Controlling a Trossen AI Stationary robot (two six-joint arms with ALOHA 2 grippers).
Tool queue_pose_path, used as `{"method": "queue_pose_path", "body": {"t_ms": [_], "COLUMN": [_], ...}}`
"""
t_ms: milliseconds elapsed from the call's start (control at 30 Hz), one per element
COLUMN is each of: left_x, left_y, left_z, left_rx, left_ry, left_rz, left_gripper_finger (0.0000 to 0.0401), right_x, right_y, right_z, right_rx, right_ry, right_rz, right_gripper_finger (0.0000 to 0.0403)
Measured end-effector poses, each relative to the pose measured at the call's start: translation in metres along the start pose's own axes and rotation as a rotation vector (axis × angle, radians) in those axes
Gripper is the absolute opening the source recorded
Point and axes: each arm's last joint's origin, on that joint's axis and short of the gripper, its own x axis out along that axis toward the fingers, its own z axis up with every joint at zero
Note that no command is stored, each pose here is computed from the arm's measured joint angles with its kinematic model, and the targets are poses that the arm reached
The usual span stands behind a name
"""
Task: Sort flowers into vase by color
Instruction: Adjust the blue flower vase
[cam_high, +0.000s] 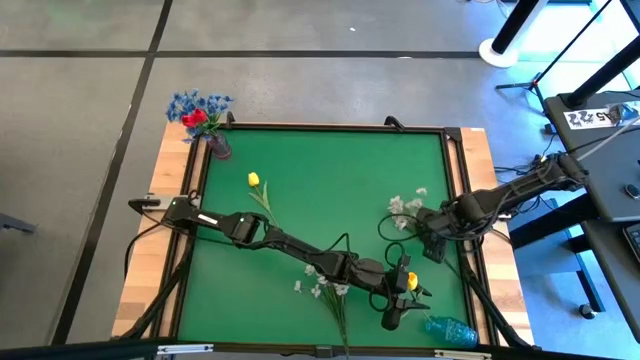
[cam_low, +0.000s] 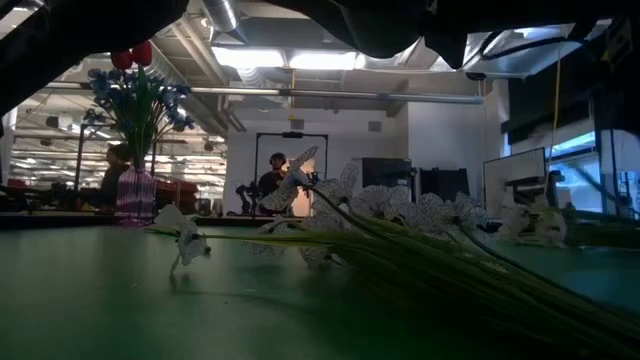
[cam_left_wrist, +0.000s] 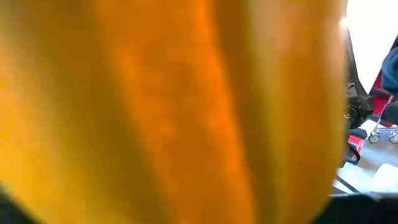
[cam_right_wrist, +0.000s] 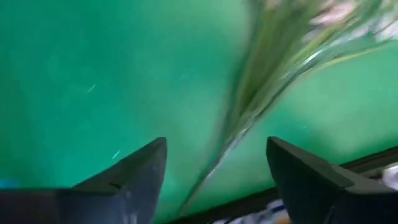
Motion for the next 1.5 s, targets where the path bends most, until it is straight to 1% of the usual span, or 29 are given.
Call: {"method": "queue_pose_path", "body": {"t_ms": [67,133,200,267,367,467,533,667,800,900,1033,1100,1200,1300,1400,1500], "left_x": [0.000,0.000,0.000,0.000,0.000,0.000,-0.001,-0.001,-0.002,-0.002,-0.003,-0.003,-0.003,-0.004,-0.004,-0.004], "left_y": [0.000,0.000,0.001,0.001,0.001,0.000,0.000,-0.004,-0.012,-0.017,-0.022,-0.025,-0.028,-0.030,-0.029,-0.029], "left_z": [0.000,0.000,-0.001,-0.003,-0.006,-0.009,-0.011,-0.013,-0.017,-0.021,-0.022,-0.022,-0.023,-0.025,-0.026,-0.026], "left_rx": [0.000,0.000,0.001,0.002,0.003,0.030,0.049,0.057,0.063,0.067,0.068,0.068,0.054,0.047,0.049,0.051], "left_ry": [0.000,0.001,0.013,0.034,0.056,0.081,0.099,0.108,0.140,0.163,0.169,0.167,0.167,0.186,0.195,0.193], "left_rz": [0.001,0.004,0.018,0.024,0.027,0.031,0.049,0.063,0.079,0.113,0.121,0.122,0.119,0.120,0.135,0.136], "left_gripper_finger": [0.0144,0.0144,0.0144,0.0144,0.0144,0.0144,0.0144,0.0144,0.0144,0.0144,0.0144,0.0144,0.0144,0.0144,0.0144,0.0144], "right_x": [-0.002,-0.005,-0.005,-0.004,0.000,0.010,0.020,0.038,0.035,0.024,0.019,0.019,0.026,0.036,0.048,0.053], "right_y": [0.006,0.016,0.029,0.047,0.074,0.096,0.106,0.124,0.143,0.153,0.158,0.160,0.162,0.166,0.170,0.174], "right_z": [-0.007,-0.016,-0.029,-0.044,-0.068,-0.083,-0.087,-0.089,-0.089,-0.087,-0.085,-0.085,-0.085,-0.088,-0.089,-0.090], "right_rx": [-0.009,-0.013,-0.033,-0.069,-0.151,-0.168,-0.147,-0.133,-0.160,-0.157,-0.161,-0.189,-0.228,-0.251,-0.266,-0.270], "right_ry": [0.022,0.027,0.028,0.026,-0.010,-0.025,-0.004,0.108,0.143,0.115,0.051,0.037,0.036,0.059,0.114,0.151], "right_rz": [0.028,0.055,0.104,0.184,0.300,0.370,0.364,0.279,0.238,0.231,0.256,0.270,0.249,0.228,0.209,0.225], "right_gripper_finger": [0.0287,0.0296,0.0299,0.0297,0.0293,0.0293,0.0296,0.0296,0.0296,0.0296,0.0296,0.0296,0.0296,0.0296,0.0296,0.0296]}}
